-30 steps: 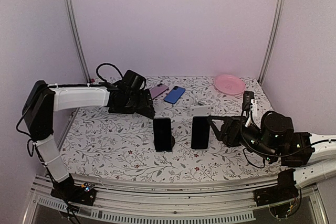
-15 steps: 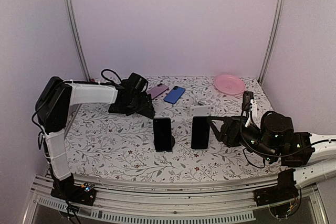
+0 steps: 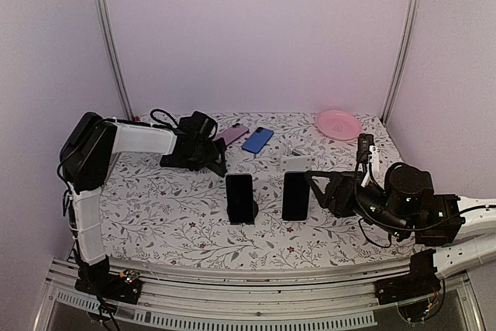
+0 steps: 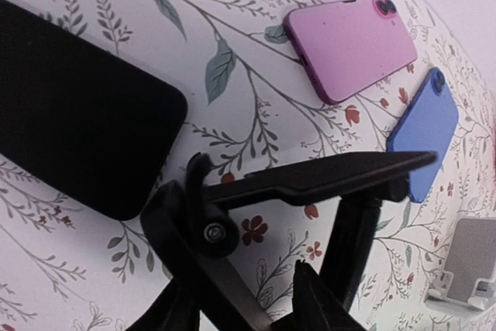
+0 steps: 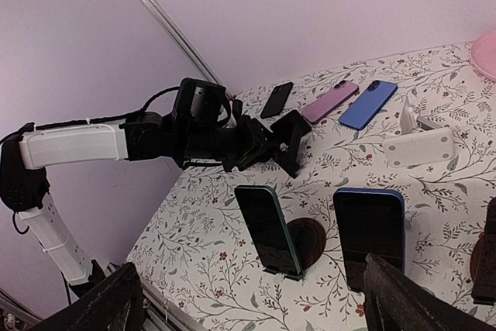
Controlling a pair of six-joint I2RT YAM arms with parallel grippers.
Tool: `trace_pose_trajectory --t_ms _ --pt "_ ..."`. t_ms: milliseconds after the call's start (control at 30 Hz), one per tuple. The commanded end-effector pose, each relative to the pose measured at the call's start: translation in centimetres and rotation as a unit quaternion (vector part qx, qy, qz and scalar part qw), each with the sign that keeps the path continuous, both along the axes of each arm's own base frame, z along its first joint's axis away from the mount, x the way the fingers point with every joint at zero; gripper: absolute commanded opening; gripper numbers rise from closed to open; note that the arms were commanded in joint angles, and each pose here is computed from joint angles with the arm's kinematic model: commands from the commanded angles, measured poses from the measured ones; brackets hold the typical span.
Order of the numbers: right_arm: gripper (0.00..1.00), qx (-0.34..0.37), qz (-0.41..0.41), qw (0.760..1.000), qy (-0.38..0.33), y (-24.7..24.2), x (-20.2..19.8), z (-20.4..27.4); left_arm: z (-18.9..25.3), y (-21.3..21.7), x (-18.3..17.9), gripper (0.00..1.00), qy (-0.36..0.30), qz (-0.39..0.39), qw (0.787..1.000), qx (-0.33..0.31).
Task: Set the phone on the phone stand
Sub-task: Pick up the phone stand from the center of the board.
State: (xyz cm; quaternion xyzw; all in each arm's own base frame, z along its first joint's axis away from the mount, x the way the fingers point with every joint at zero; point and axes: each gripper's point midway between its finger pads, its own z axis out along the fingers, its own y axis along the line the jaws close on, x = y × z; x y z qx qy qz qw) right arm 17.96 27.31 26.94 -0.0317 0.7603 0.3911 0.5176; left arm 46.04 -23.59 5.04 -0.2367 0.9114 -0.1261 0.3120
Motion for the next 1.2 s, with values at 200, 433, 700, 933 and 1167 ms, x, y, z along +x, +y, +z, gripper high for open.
trace_pose_trajectory --t_ms 200,433,700,933,1167 --pt "0.99 0.001 0.018 1.000 -0.004 1.4 -0.2 1.2 0.9 3.2 -3.4 0.01 -0.005 -0.014 1.000 0.026" --pt "0.99 -0.015 0.042 0.999 -0.003 3.5 -0.3 1.9 5.4 4.6 -6.5 0.00 -0.081 -0.065 0.994 0.019" --pt "0.99 -0.015 0.058 0.998 -0.005 6.3 0.0 3.3 12.9 5.2 -12.6 0.00 -0.215 -0.138 0.965 -0.056" --pt "0.99 0.032 0.093 0.995 0.007 9.6 -0.6 4.6 19.9 2.5 -18.9 0.00 -0.351 -0.239 0.902 -0.079" --pt "0.99 0.072 0.130 0.989 0.021 12.8 -2.0 5.2 23.2 0.0 -23.2 0.00 -0.451 -0.290 0.843 -0.048"
